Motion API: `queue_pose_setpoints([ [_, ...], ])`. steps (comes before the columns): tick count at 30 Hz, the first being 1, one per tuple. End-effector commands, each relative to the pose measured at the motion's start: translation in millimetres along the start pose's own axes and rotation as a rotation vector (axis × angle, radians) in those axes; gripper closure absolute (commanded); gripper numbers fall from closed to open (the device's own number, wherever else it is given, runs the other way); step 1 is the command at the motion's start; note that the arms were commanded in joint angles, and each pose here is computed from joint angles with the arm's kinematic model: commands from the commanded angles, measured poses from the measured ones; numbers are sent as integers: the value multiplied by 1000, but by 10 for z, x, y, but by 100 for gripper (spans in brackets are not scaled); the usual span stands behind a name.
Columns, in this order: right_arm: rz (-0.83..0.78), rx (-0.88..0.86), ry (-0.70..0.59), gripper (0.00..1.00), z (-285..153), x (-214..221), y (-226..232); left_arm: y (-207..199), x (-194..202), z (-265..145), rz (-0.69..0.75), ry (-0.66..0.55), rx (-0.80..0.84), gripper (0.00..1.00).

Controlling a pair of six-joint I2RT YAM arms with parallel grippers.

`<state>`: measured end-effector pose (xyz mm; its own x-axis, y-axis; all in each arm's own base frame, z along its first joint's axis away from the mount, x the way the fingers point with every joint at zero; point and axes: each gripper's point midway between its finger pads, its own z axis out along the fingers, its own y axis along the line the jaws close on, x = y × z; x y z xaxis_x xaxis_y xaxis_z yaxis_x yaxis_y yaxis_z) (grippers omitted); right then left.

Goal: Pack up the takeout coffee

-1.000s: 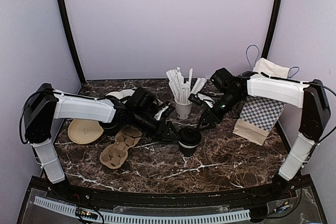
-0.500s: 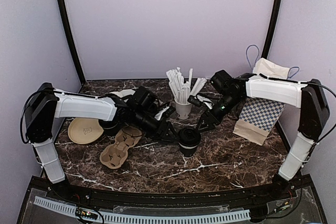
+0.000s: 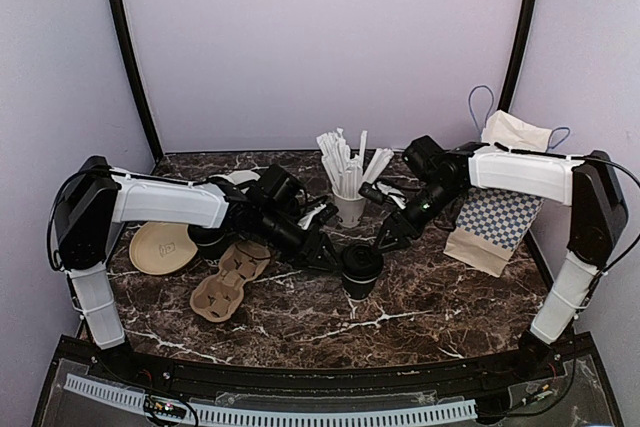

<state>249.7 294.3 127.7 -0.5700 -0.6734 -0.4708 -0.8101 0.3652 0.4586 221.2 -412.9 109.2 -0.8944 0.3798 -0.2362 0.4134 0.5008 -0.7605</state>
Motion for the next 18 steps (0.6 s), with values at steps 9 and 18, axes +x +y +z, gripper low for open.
queue_pose_setpoints([
  [9,-26,-93,1,17,-223,161,209,420,247,53,-74,49,-170,63],
  [18,-5,-147,-7,14,-75,148,225,395,208,49,-67,36,-165,63],
])
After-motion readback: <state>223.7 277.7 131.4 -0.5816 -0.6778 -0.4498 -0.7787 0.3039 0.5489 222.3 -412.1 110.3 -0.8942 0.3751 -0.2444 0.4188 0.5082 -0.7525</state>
